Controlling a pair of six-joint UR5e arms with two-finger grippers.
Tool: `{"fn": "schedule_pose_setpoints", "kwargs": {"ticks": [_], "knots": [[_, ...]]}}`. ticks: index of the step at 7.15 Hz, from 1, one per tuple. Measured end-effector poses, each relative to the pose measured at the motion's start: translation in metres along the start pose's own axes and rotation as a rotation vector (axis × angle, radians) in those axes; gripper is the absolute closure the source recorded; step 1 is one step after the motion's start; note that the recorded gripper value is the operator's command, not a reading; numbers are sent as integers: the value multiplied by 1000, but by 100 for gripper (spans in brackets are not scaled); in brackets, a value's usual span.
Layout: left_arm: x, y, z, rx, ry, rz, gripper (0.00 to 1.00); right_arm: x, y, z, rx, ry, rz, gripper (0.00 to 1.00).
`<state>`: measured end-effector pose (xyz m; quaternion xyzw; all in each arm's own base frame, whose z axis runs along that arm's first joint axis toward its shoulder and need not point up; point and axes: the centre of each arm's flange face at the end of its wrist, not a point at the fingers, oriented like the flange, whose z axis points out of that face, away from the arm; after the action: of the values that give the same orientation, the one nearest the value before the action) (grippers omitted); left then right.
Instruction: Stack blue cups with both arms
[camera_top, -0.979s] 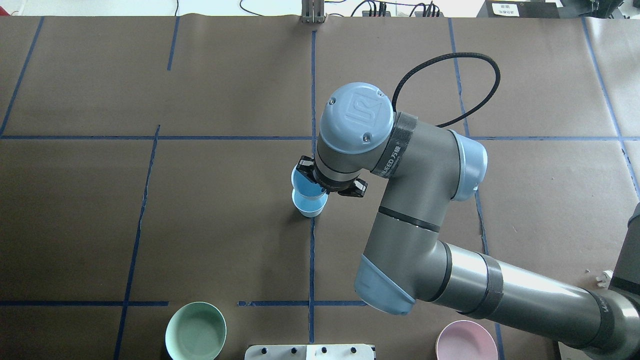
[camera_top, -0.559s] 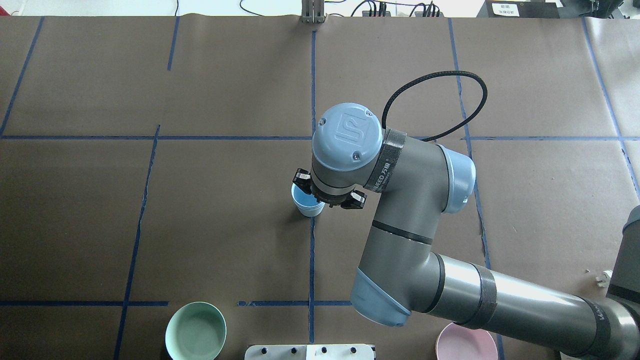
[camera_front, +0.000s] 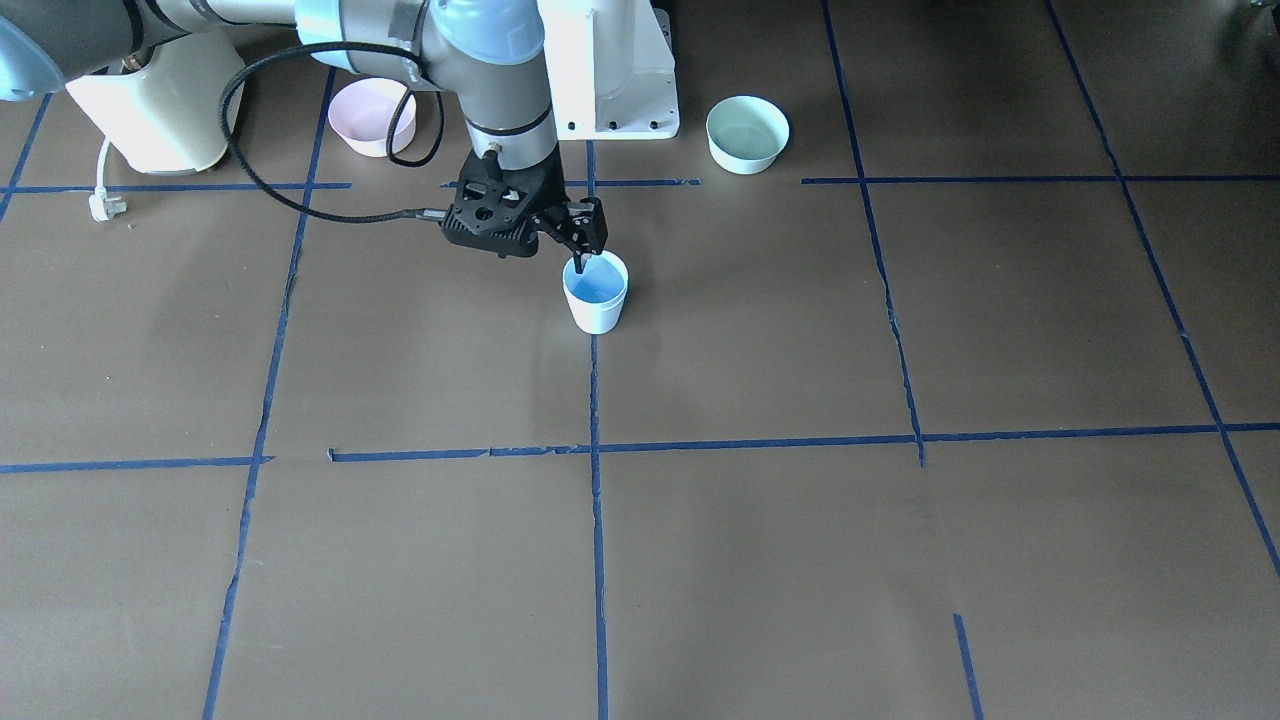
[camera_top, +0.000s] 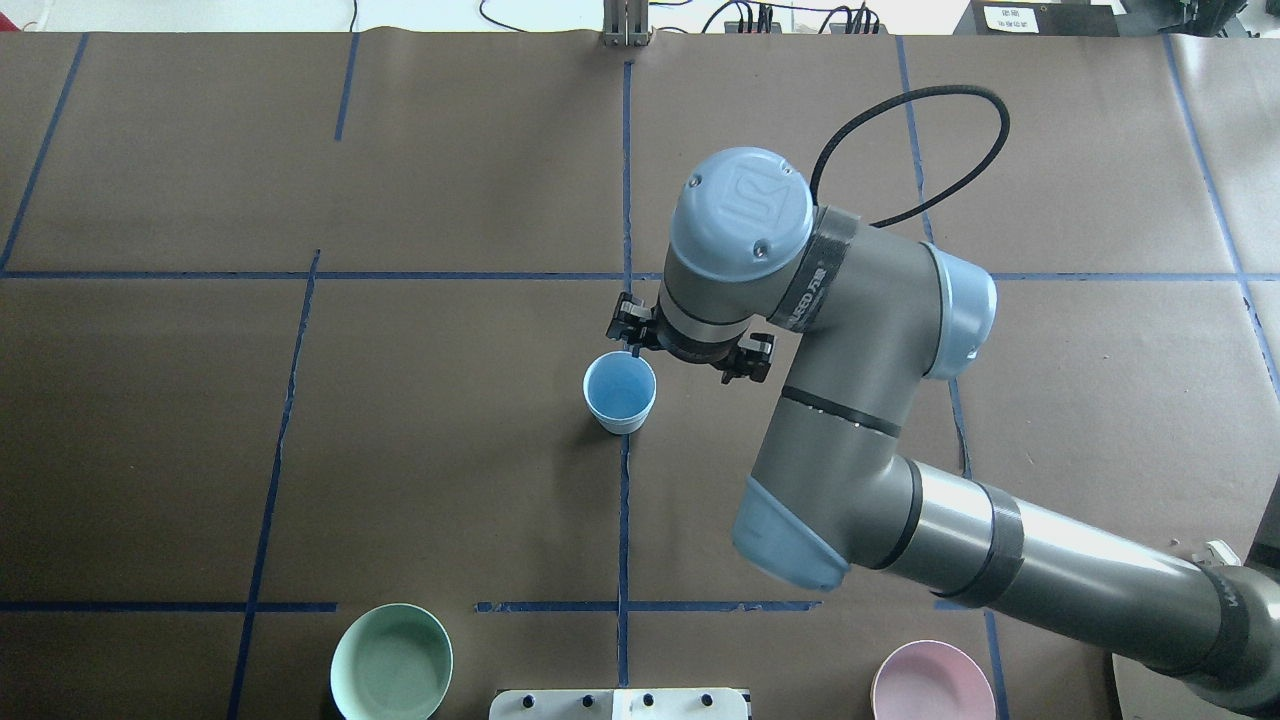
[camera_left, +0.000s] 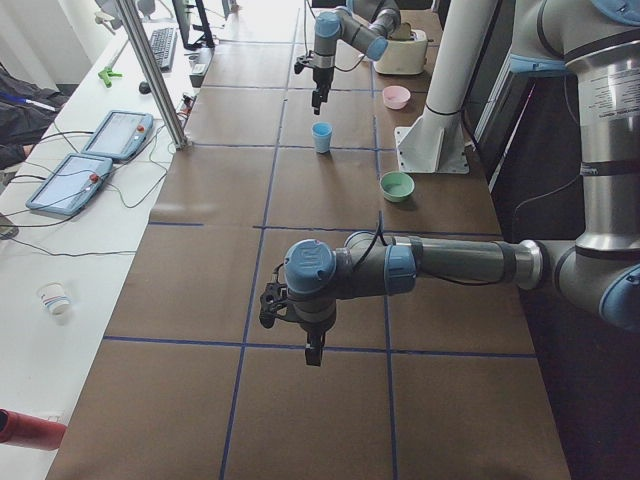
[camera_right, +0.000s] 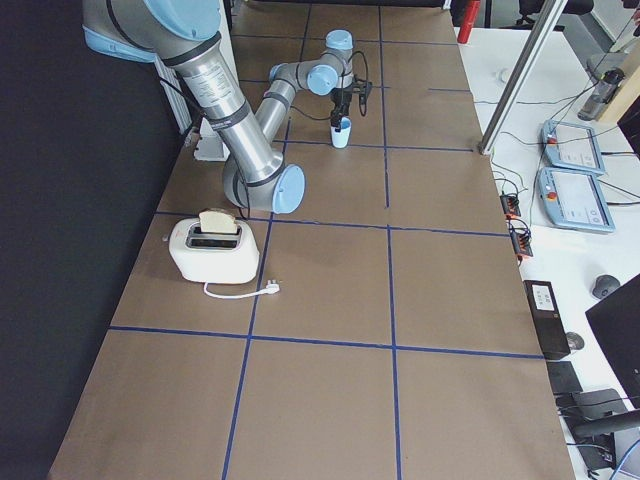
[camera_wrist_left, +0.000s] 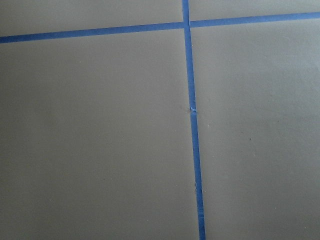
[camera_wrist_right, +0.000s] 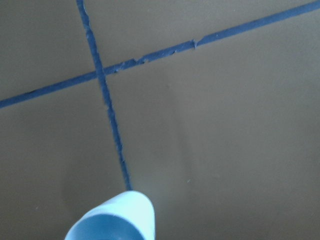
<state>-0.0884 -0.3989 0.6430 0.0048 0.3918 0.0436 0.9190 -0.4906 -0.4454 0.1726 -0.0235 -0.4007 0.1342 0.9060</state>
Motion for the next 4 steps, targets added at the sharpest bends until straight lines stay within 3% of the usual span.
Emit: {"fn": "schedule_pose_setpoints", "kwargs": {"ticks": [2,4], "knots": [[-2,0,1,-4,-1,-2,0,89,-97,-24,-57,7,-111,0],[-2,0,2,-4,-1,-1,0,227,-174,-50,-84,10,-254,0]]}}
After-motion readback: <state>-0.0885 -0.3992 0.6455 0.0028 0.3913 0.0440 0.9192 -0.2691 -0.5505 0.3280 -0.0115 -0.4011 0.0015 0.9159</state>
